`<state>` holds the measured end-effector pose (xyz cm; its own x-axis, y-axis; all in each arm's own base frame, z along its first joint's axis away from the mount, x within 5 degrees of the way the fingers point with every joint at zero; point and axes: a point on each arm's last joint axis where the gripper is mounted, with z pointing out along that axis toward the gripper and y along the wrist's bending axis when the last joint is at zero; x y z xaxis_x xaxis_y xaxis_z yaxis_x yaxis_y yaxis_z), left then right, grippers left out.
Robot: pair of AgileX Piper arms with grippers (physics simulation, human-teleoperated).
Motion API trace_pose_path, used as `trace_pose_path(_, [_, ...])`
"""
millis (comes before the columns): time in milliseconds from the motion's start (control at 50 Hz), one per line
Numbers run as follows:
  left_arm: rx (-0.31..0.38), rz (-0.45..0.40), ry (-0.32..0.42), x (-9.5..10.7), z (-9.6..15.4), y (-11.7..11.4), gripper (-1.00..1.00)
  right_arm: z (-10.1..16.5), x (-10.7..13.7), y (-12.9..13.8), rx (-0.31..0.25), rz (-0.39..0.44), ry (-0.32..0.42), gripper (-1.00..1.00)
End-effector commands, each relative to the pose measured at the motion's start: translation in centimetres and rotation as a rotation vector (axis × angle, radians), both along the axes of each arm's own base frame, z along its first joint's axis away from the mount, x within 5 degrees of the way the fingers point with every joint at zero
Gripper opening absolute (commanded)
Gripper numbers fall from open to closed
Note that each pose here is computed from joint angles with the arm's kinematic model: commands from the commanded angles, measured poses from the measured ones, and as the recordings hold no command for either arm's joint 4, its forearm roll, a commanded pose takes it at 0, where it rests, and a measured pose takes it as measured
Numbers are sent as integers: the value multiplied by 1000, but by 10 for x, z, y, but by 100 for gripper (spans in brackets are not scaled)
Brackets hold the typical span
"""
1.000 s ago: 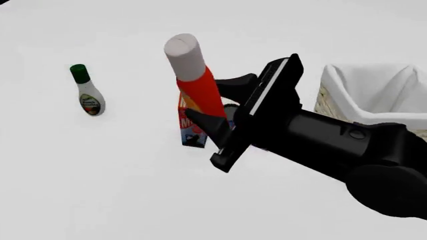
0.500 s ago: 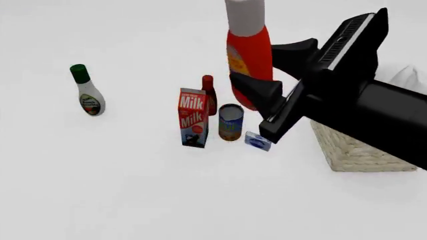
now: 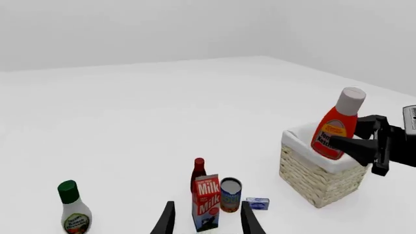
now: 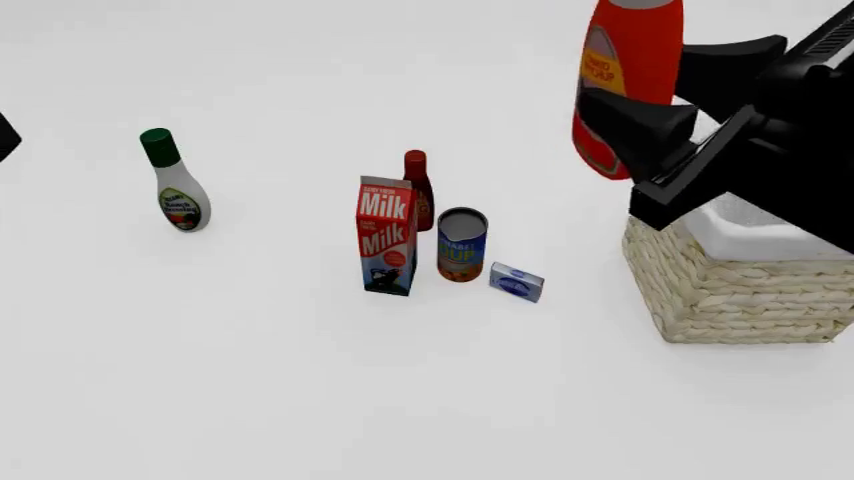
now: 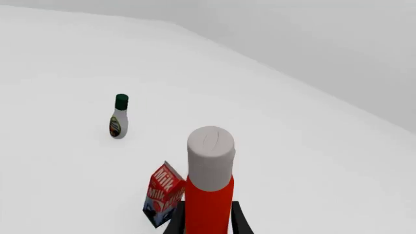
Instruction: Pick the ketchup and place it in the basket.
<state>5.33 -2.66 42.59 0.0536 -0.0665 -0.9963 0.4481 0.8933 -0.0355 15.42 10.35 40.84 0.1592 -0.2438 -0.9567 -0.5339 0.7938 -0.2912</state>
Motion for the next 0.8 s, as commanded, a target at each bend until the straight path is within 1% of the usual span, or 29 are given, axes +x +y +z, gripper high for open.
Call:
trace_pose_path(20, [-7, 52, 4, 1, -12, 3, 100, 4, -4, -26, 59, -115, -11, -100])
trace_pose_path(40, [-7, 52, 4, 1, -12, 3, 100, 4, -4, -26, 59, -115, -11, -100])
trace_pose_path(80, [-8, 57, 7, 3, -14, 3, 100, 1, -4, -37, 81, -176, -26, -100])
trace_pose_path(100, [-8, 58, 8, 3, -14, 2, 100, 1, -4, -37, 81, -176, -26, -100])
trace_pose_path(140, [-7, 60, 6, 5, -14, 2, 100, 3, -4, -48, 111, -232, -48, -100])
trace_pose_path(180, [-8, 62, 5, 6, -13, 1, 100, 5, -4, -53, 129, -259, -53, -100])
trace_pose_path(200, [-8, 62, 5, 6, -13, 1, 100, 5, -4, -53, 129, -259, -53, -100])
trace_pose_path(220, [-7, 63, 2, 8, -12, 1, 100, 4, -3, -60, 143, -305, -62, -100])
trace_pose_path(240, [-7, 62, 2, 8, -12, 1, 100, 2, 0, -63, 153, -328, -58, -100])
trace_pose_path(280, [-8, 62, 2, 8, -12, 1, 100, 2, 0, -64, 153, -336, -60, -100])
trace_pose_path(300, [-7, 61, 1, 9, -12, 0, 100, 1, 2, -69, 155, -365, -64, -100])
trace_pose_path(360, [-7, 58, 2, 11, -12, -1, 100, 0, 4, -74, 162, -398, -70, -100])
trace_pose_path(380, [-7, 58, 2, 12, -12, -1, 100, -1, 4, -74, 152, -401, -75, -100])
trace_pose_path(400, [-7, 58, 3, 13, -12, -2, 100, -1, 3, -79, 158, -425, -88, -100])
trace_pose_path(420, [-7, 57, 3, 13, -12, -2, 100, -2, 4, -80, 152, -437, -89, -100])
trace_pose_path(440, [-7, 57, 2, 13, -12, -2, 100, -2, 4, -80, 153, -435, -86, -100])
trace_pose_path(460, [-8, 56, 3, 14, -13, -2, 100, -2, 5, -83, 163, -454, -88, -100])
trace_pose_path(480, [-8, 57, 3, 14, -13, -2, 100, -4, 7, -86, 160, -474, -93, -100])
trace_pose_path(580, [-7, 56, 7, 16, -15, -3, 100, -10, 14, -93, 174, -518, -79, -100])
trace_pose_path(600, [-8, 57, 9, 17, -16, -3, 100, -10, 14, -97, 182, -544, -87, -100])
trace_pose_path(620, [-8, 57, 9, 17, -16, -3, 100, -12, 16, -98, 174, -549, -85, -100])
trace_pose_path(640, [-8, 58, 10, 17, -17, -3, 100, -14, 18, -98, 177, -550, -78, -100])
trace_pose_path(660, [-9, 58, 13, 17, -17, -4, 100, -16, 19, -101, 189, -568, -80, -100])
trace_pose_path(700, [-7, 59, 14, 18, -18, -4, 100, -19, 23, -104, 184, -581, -75, -100])
trace_pose_path(720, [-8, 59, 15, 18, -18, -4, 100, -21, 25, -108, 194, -604, -76, -100])
trace_pose_path(740, [-8, 61, 16, 19, -19, -4, 100, -23, 27, -108, 186, -607, -74, -100])
trace_pose_path(800, [-9, 60, 18, 20, -20, -4, 100, -27, 31, -111, 191, -621, -70, -100])
